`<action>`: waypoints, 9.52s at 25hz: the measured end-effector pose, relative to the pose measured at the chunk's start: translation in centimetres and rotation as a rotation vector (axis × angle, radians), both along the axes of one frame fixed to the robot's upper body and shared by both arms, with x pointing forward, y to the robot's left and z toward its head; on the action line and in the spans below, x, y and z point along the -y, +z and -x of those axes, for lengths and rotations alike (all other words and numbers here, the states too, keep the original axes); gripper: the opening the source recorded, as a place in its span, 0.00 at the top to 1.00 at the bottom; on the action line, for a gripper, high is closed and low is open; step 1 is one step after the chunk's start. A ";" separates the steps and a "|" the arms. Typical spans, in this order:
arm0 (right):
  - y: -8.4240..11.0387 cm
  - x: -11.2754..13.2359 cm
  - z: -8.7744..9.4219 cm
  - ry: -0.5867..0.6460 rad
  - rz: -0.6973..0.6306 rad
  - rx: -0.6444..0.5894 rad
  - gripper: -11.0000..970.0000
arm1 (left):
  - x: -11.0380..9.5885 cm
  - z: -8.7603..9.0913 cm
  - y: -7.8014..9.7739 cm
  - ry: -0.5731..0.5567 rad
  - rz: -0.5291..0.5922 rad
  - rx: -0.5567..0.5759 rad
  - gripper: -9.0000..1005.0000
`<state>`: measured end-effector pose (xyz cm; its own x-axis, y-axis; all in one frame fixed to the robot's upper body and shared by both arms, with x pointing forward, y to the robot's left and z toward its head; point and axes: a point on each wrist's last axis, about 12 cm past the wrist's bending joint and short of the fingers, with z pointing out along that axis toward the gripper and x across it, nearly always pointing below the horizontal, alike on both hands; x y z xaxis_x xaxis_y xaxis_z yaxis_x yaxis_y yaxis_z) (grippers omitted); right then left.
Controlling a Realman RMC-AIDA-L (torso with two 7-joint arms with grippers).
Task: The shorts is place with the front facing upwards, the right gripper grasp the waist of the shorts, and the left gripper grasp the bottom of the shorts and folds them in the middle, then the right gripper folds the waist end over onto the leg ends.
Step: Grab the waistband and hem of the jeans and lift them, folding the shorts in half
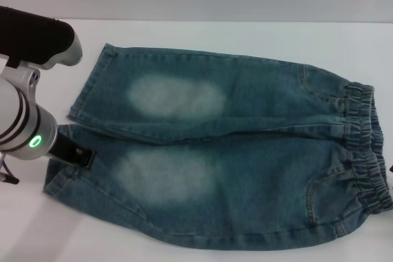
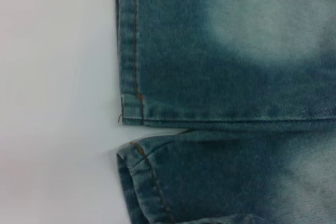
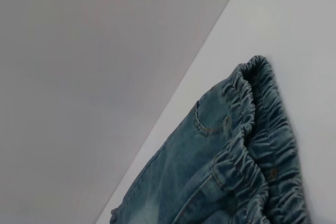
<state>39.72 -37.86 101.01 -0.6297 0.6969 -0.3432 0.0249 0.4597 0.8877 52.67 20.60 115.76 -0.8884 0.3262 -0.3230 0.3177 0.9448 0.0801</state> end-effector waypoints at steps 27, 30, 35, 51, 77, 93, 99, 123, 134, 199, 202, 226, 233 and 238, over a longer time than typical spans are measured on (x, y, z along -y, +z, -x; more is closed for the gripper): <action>-0.2 -1.2 -1.7 0.090 0.018 -0.019 0.20 | 0.4 0.1 0.2 -0.011 0.000 -0.001 0.97; -0.3 -1.3 -1.7 0.093 0.017 -0.022 0.20 | 0.4 0.1 0.2 -0.010 0.000 -0.001 0.97; 0.0 -1.5 -1.6 0.113 -0.008 -0.013 0.22 | 0.4 0.1 0.2 -0.010 0.000 0.000 0.97; 0.7 -1.4 -2.0 0.156 -0.018 -0.003 0.78 | 0.6 0.1 0.2 -0.013 0.001 -0.002 0.97; 5.0 0.7 -3.4 -0.074 -0.220 0.311 0.98 | 0.0 -1.2 1.1 0.026 0.130 0.239 0.97; 3.3 1.6 -3.4 -0.385 -0.421 0.283 0.98 | 0.6 -3.6 0.6 0.037 0.319 0.405 0.97; 3.3 1.4 -5.1 -0.406 -0.441 0.280 0.98 | 1.2 -4.7 -0.1 0.009 0.349 0.426 0.97; 3.0 1.6 -8.5 -0.483 -0.404 0.225 0.98 | 0.5 -8.4 -0.4 -0.023 0.368 0.452 0.97; 2.9 1.5 -9.0 -0.494 -0.392 0.217 0.98 | 0.6 -8.9 -1.1 -0.019 0.368 0.436 0.97; 4.5 -5.2 -18.0 -0.322 -0.336 0.130 0.97 | -6.1 -11.7 -2.1 0.135 0.313 0.454 0.97; 4.6 -5.7 -18.4 -0.309 -0.335 0.129 0.97 | -6.3 -11.5 -2.2 0.141 0.311 0.452 0.97; 4.9 -7.9 -19.5 -0.258 -0.348 0.121 0.97 | -10.0 -10.6 -2.6 0.222 0.294 0.466 0.97; 5.1 -8.8 -19.9 -0.242 -0.356 0.120 0.97 | -10.7 -10.7 -2.4 0.225 0.284 0.478 0.97; 5.2 -9.6 -20.2 -0.231 -0.355 0.121 0.97 | -11.0 -10.7 -2.3 0.227 0.278 0.481 0.97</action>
